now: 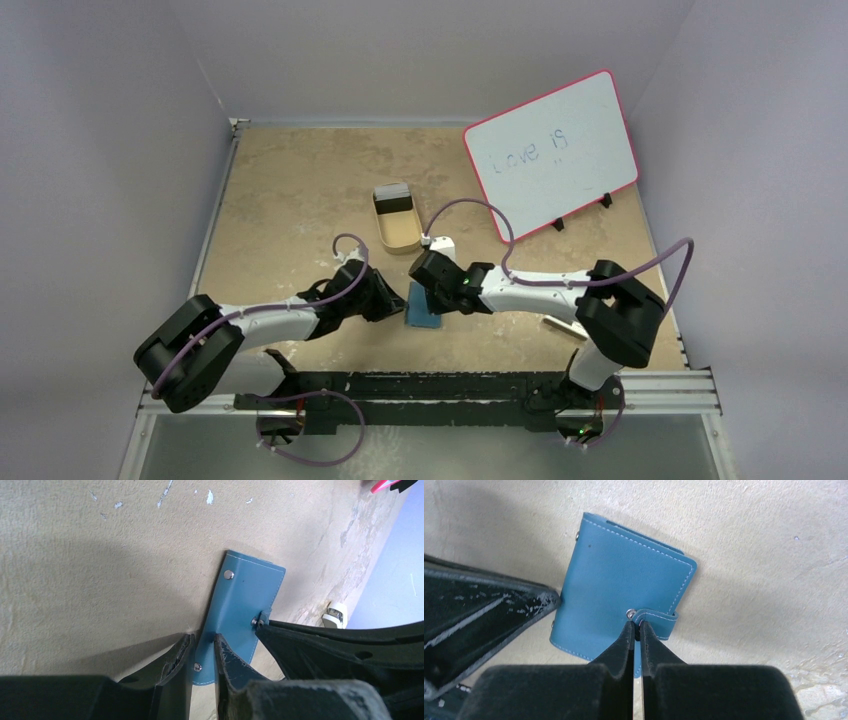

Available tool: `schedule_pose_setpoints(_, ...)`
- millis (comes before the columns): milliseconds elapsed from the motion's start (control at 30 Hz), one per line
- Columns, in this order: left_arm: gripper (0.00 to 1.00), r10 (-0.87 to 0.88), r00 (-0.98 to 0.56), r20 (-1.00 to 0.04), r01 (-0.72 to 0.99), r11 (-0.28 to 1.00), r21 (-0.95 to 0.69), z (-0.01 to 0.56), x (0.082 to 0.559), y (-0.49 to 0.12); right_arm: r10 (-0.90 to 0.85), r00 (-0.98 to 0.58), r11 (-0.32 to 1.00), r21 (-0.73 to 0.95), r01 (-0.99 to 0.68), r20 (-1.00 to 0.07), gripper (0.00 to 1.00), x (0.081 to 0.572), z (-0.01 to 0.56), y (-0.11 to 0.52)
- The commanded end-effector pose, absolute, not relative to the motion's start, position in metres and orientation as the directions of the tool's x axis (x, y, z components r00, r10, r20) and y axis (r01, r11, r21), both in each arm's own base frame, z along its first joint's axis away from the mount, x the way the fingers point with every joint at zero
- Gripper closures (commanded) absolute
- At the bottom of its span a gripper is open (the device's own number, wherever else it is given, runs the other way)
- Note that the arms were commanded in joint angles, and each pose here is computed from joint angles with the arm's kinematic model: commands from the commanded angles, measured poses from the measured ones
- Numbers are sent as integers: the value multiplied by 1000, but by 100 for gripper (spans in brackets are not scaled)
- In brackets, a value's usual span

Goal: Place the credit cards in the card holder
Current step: Open the card holder at the center of the board.

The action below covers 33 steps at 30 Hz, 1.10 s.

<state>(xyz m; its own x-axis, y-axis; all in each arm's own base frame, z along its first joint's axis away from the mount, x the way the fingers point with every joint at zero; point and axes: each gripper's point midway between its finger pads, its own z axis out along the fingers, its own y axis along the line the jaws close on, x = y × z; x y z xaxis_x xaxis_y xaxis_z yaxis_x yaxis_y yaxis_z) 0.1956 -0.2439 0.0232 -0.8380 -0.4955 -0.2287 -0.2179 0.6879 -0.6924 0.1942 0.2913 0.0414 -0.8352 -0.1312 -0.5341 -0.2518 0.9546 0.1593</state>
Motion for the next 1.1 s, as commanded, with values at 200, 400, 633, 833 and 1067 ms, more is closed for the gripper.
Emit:
schedule_pose_setpoints(200,56,-497,-770,-400,-161,759,-631,71,220,-225,82,-790,814,499,-299,-608,100,195,123,320)
schedule_pose_setpoints(400,50,-472,-746,-471,-155,810,-566,100,225,-208,108,-792,745,577,-336,-601,100,193,138,334)
schedule_pose_setpoints(633,50,-441,-745,-500,-135,834,-535,121,223,-201,138,-805,699,632,-333,-577,100,202,144,341)
schedule_pose_setpoints(833,50,-397,-752,-526,-152,881,-449,119,222,-187,155,-815,684,656,-319,-558,100,211,142,343)
schedule_pose_setpoints(1067,50,-375,-782,-498,-116,872,-475,109,218,-198,169,-834,746,621,-240,-525,100,223,116,322)
